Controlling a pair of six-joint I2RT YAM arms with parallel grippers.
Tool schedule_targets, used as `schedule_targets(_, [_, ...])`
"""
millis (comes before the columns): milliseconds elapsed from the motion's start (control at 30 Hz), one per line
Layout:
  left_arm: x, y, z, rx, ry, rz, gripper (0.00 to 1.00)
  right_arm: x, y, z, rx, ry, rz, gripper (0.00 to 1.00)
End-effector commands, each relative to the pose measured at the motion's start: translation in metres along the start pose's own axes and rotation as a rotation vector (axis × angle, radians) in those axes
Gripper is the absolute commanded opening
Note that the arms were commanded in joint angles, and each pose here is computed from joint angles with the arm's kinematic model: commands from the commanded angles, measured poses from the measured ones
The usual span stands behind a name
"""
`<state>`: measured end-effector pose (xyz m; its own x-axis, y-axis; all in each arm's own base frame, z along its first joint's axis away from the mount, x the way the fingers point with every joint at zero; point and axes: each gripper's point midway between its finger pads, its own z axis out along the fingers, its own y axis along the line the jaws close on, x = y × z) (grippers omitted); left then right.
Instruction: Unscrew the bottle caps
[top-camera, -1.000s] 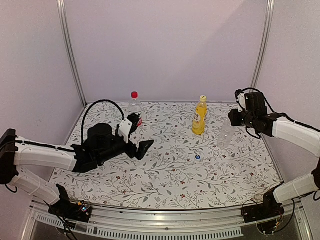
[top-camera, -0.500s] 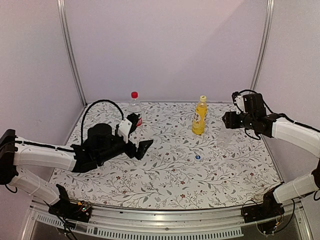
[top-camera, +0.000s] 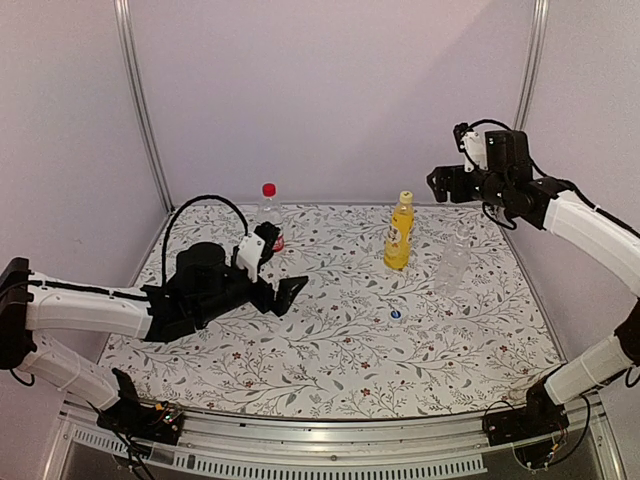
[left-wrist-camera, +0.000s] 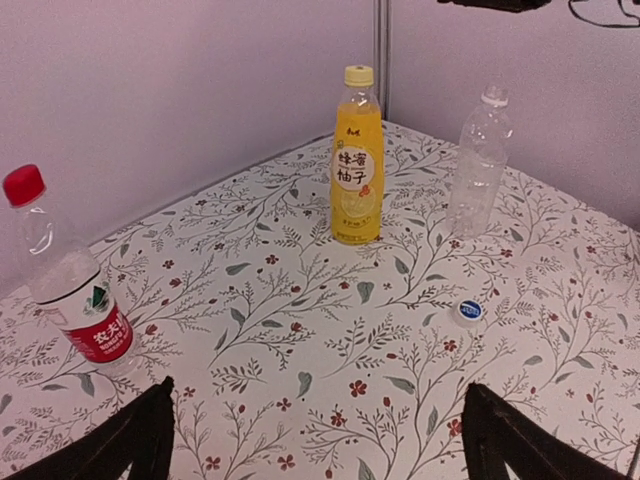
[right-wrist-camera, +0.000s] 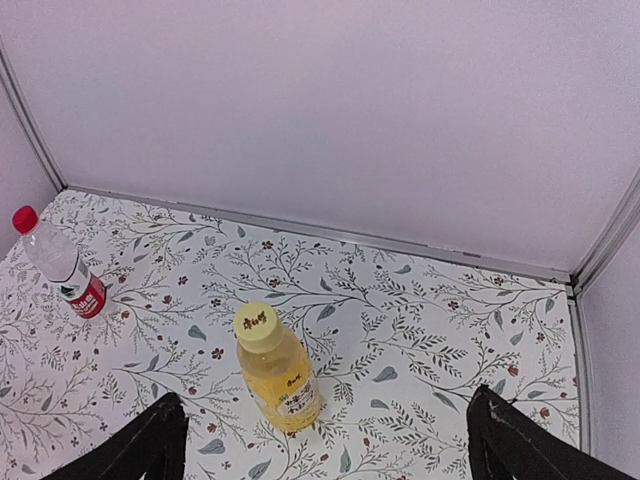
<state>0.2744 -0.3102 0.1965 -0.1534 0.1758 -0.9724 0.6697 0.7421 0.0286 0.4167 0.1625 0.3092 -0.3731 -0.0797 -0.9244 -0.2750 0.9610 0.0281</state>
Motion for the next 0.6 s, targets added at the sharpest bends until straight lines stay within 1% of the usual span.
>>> schedule_targets(0, [-0.016, 0.0, -0.002, 0.01, -0.022, -0.028, 1.0, 0.011, 0.013, 0.03, -0.039, 0.087, -0.031, 0.93])
schedule_targets(100, [-0.018, 0.001, -0.002, 0.01, -0.021, -0.03, 1.0, 0.003, 0.023, 0.045, -0.069, 0.093, -0.032, 0.89])
schedule_targets(267, [-0.016, 0.003, -0.003, 0.007, -0.01, -0.037, 1.0, 0.011, 0.038, 0.082, -0.096, 0.153, -0.05, 0.84])
schedule_targets(400, [-0.014, 0.003, -0.004, 0.01, -0.006, -0.046, 1.0, 0.032, 0.045, 0.106, -0.109, 0.22, -0.056, 0.75])
schedule_targets(567, [-0.012, 0.005, -0.005, 0.002, -0.002, -0.043, 1.0, 0.047, 0.054, 0.117, -0.142, 0.251, -0.061, 0.64])
